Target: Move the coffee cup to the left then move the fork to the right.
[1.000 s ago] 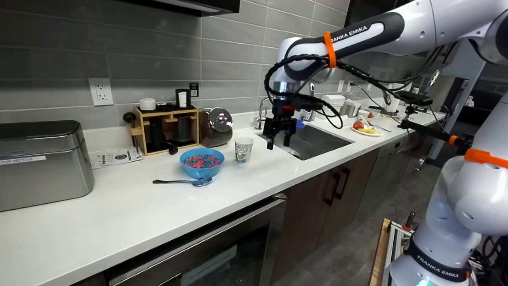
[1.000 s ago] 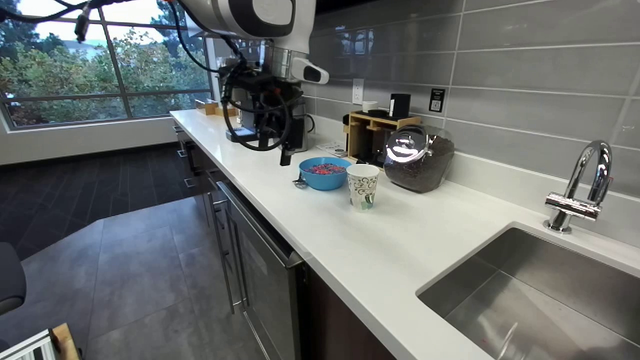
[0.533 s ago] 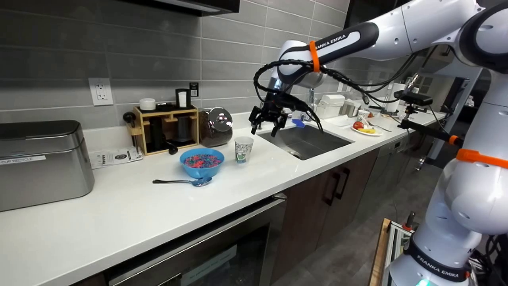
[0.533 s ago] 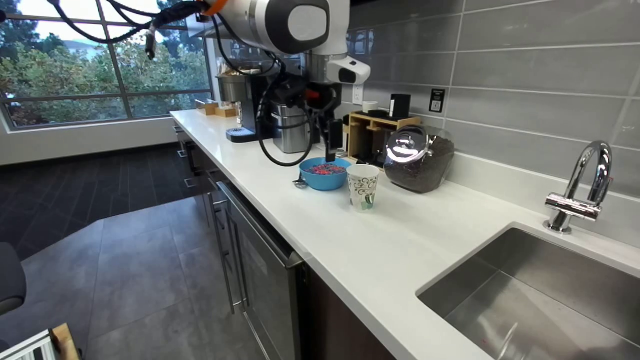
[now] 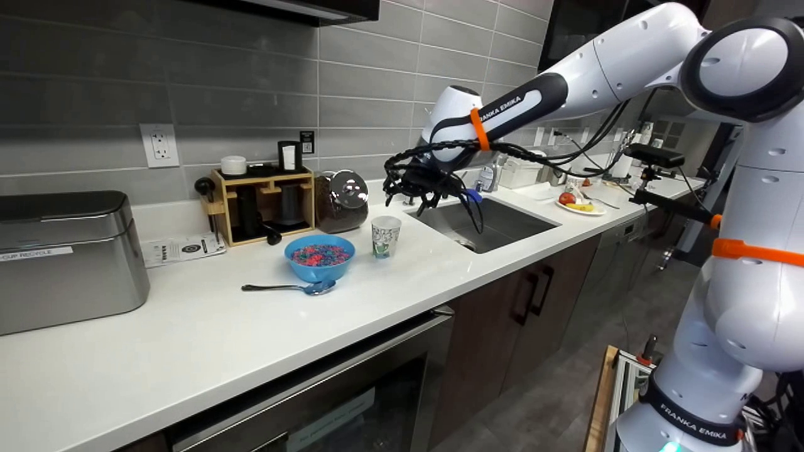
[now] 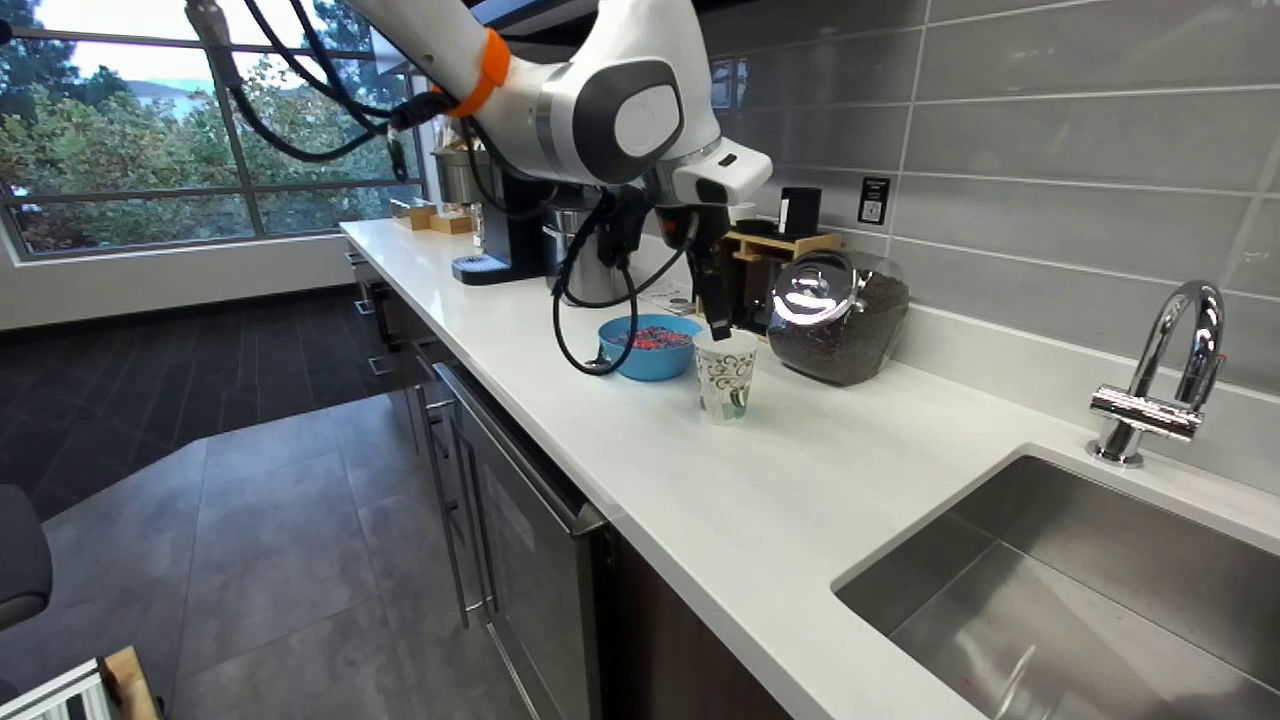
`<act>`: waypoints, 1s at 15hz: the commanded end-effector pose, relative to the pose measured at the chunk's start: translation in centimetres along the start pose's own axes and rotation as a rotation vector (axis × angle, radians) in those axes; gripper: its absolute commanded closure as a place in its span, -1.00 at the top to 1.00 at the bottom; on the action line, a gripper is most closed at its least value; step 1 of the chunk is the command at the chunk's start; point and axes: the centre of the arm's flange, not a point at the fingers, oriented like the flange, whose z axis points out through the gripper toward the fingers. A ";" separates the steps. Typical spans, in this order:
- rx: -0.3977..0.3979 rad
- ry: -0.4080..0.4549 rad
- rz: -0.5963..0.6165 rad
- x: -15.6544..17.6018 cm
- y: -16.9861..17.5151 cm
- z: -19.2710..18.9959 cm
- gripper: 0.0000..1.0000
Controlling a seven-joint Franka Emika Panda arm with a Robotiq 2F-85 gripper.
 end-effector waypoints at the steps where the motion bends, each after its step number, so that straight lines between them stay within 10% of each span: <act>1: -0.077 0.116 0.139 0.1 0.1 1.8 1.00; 15: -0.205 0.121 0.163 -1.6 -0.7 4.8 0.89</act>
